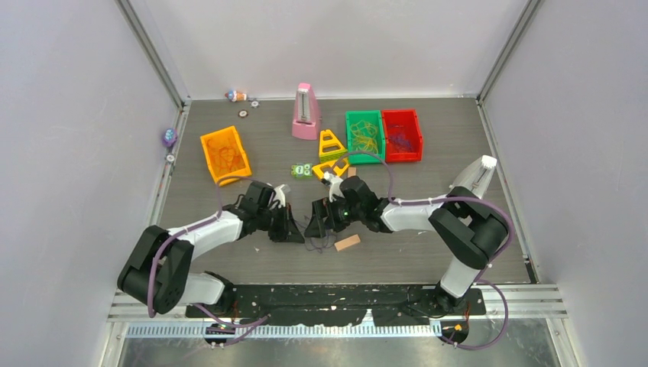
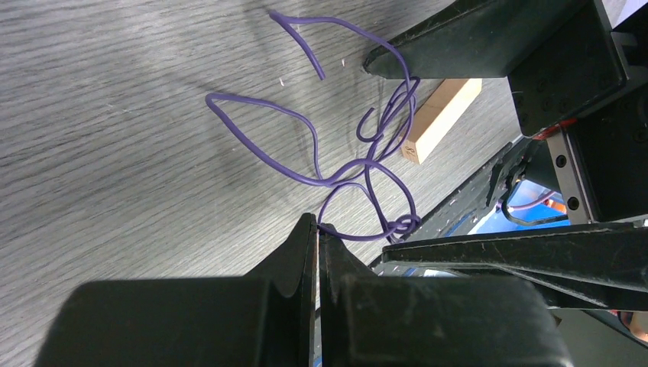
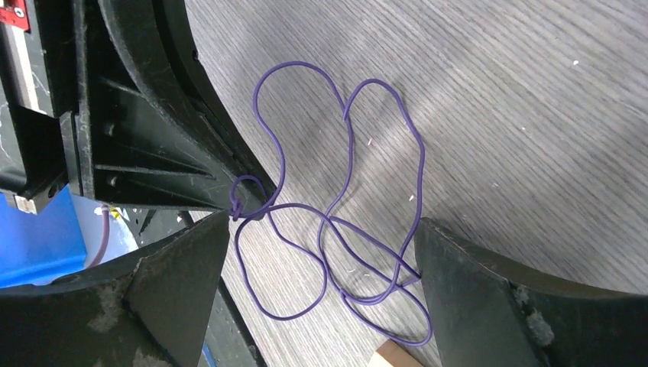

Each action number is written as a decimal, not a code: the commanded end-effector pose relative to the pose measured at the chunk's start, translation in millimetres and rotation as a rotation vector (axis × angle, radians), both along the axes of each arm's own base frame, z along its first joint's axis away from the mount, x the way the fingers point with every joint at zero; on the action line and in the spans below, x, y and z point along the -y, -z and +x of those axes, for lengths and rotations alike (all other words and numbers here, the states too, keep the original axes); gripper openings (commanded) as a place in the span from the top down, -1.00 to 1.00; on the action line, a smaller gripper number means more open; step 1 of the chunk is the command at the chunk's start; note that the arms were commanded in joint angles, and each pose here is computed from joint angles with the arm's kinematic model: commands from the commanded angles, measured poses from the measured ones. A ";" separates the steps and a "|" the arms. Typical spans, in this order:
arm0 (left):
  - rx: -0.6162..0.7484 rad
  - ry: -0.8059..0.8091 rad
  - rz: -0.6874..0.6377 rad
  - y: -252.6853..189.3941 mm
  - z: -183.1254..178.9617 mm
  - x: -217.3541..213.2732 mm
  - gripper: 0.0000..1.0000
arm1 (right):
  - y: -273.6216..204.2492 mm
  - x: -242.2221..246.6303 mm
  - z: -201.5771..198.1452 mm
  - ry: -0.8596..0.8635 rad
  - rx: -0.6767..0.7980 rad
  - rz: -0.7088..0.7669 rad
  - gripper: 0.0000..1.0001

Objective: Untangle the cables
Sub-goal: Pick up the cable from the bin.

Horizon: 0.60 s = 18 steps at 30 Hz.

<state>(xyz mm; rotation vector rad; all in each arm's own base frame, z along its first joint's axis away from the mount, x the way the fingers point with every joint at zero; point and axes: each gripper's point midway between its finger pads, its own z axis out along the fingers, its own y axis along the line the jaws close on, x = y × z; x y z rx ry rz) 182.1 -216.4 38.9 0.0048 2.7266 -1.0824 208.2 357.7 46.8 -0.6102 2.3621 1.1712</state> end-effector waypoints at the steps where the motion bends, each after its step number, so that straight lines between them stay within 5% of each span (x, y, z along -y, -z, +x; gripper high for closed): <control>1: 0.051 0.014 -0.060 -16.8 14.0 9.6 1.00 | 1.1 7.9 -10.5 -0.035 0.019 -0.024 -0.93; 18: 0.047 0.021 -0.081 -21.1 10.3 11.2 1.00 | 16.5 10.8 -21.0 -0.032 0.194 -0.299 -0.94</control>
